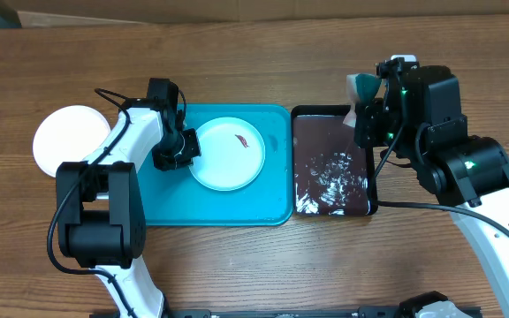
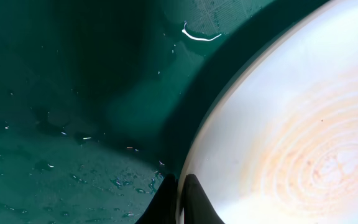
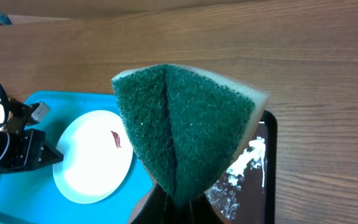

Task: Clean dirty plates on tray and stack at the side
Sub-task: 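Lift the sponge with the right gripper and carry it left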

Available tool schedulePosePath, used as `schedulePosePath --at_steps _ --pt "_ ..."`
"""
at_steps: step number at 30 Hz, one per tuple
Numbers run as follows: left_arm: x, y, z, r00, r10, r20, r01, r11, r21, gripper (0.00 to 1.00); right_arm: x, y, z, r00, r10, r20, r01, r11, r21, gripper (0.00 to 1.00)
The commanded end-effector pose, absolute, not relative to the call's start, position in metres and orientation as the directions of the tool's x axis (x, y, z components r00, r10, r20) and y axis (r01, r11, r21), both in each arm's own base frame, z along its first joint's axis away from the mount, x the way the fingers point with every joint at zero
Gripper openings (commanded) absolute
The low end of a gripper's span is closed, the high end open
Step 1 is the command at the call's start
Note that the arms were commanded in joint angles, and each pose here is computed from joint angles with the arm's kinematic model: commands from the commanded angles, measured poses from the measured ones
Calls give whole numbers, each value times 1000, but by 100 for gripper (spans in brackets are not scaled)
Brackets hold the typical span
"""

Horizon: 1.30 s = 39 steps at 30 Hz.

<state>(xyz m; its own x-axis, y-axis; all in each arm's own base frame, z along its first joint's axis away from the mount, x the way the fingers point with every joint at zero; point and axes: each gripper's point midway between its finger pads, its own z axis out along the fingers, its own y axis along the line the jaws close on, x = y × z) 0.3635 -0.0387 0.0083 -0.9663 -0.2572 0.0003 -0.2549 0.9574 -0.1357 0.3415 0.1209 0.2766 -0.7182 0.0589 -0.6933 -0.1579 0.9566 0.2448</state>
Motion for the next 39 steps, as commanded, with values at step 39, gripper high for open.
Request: schedulePosePath --at_steps 39 --pt "357 -28 -3 -961 -278 11 -278 957 -79 4 351 137 202 -867 5 -498 -139 958 252 4"
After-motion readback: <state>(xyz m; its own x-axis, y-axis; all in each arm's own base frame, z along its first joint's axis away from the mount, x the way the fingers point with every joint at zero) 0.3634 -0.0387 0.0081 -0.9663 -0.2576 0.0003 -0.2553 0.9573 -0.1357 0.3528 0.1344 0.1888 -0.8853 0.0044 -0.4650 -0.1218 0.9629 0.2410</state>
